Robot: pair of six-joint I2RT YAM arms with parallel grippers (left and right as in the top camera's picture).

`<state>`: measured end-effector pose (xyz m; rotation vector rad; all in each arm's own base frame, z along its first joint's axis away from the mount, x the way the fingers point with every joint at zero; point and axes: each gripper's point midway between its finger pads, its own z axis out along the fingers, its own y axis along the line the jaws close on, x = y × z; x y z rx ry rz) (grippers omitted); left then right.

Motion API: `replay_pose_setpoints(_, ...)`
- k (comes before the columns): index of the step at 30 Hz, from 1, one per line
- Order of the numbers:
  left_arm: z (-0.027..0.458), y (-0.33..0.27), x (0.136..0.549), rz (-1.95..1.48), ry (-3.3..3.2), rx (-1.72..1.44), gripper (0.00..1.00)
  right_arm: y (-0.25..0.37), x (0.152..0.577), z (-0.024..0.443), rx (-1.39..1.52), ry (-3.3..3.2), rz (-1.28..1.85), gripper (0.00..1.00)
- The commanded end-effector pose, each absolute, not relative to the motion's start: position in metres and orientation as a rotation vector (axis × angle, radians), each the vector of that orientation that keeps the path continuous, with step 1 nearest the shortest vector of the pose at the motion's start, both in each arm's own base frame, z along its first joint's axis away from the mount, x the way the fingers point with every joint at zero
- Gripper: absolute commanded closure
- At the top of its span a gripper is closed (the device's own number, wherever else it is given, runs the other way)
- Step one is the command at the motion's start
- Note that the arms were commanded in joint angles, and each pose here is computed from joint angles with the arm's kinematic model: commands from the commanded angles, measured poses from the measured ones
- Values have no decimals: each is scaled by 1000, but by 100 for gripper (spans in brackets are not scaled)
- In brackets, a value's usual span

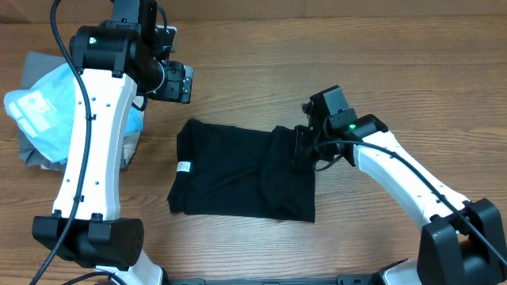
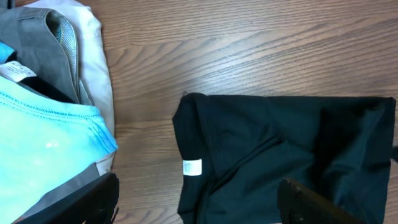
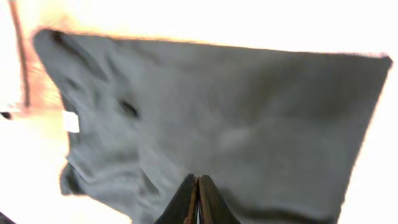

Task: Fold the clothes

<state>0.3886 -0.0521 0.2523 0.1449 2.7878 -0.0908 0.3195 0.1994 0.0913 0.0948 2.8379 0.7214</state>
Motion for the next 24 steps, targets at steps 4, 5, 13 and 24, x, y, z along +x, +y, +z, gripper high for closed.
replay_pose_setpoints(4, 252, -52, 391, -93, 2783, 167, 16, 228, 333, 61, 151, 2855, 739, 95)
replay_pose_setpoints(5, 252, -52, 390, -97, 2784, 168, 16, 234, 332, 52, 160, 2870, 749, 95)
replay_pose_setpoints(13, 251, -54, 387, -113, 2799, 171, 18, 292, 304, 36, -101, 2908, 969, 96)
replay_pose_setpoints(24, 251, -54, 388, -112, 2795, 171, 17, 207, 295, 128, -98, 2881, 709, 93)
